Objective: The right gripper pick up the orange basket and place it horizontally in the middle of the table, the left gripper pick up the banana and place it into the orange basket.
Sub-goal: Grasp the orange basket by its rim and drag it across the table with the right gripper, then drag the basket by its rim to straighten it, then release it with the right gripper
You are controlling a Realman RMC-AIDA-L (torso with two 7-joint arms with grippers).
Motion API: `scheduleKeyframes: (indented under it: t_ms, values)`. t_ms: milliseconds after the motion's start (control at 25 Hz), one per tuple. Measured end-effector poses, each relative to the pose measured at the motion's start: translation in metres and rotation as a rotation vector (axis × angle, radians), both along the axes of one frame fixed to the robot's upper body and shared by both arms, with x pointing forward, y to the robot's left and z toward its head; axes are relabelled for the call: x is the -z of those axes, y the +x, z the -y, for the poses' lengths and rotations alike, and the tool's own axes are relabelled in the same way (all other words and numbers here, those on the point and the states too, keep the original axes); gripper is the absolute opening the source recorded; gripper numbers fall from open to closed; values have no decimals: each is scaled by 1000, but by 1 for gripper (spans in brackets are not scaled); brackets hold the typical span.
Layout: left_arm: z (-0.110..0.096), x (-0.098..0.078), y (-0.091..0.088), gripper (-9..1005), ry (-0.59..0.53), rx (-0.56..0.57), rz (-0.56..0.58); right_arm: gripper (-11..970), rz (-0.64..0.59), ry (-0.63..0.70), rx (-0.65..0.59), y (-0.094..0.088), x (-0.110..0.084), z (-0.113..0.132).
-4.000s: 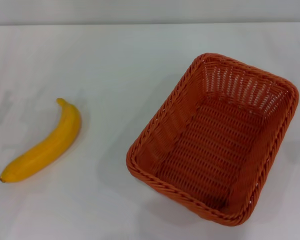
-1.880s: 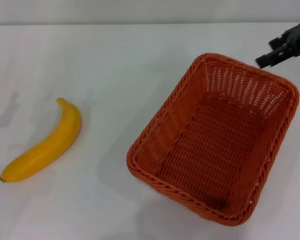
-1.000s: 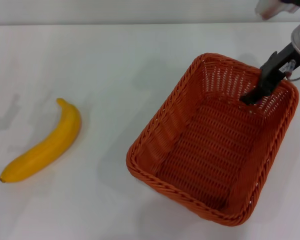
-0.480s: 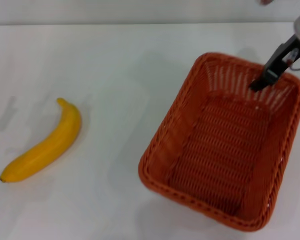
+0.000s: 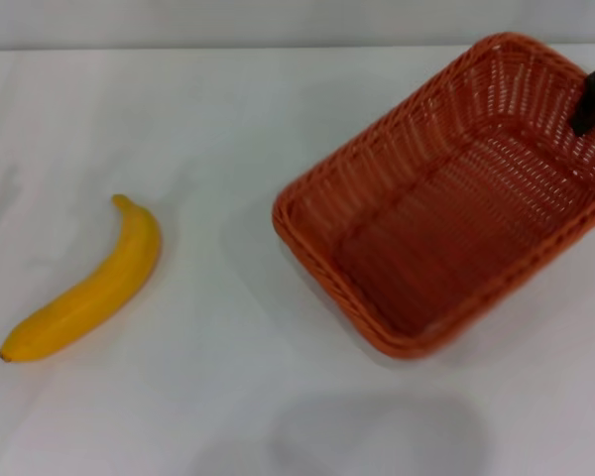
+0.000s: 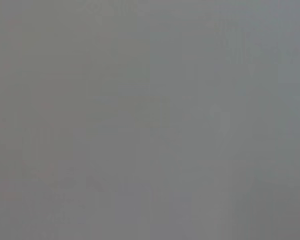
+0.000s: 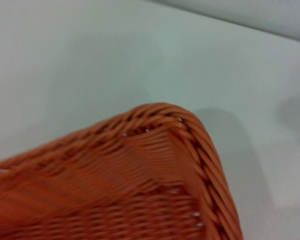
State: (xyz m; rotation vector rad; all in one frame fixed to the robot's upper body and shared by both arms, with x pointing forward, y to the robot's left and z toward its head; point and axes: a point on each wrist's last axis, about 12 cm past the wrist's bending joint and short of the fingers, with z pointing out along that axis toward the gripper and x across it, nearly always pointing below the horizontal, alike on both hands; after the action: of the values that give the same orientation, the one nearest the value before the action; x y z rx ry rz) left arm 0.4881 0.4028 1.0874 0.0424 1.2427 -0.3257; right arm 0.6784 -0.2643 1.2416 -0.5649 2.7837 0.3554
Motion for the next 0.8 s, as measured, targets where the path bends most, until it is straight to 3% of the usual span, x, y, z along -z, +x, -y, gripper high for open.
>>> scheduleKeyframes:
  t_ms: [160, 400, 480, 520, 800]
  values:
    - [-4, -10, 11, 840, 28, 10, 21, 154, -38, 160, 148, -12, 2, 23]
    - [-6, -20, 23, 838, 55, 34, 32, 128, -35, 303, 303, -48, 40, 43]
    - [-6, -23, 26, 837, 61, 38, 37, 128, -37, 321, 317, -53, 46, 44]
    - [-7, -24, 27, 836, 65, 41, 39, 128, -48, 344, 350, -65, 62, 48]
    - [-8, -31, 35, 833, 96, 66, 37, 127, -50, 371, 379, -81, 78, 49]
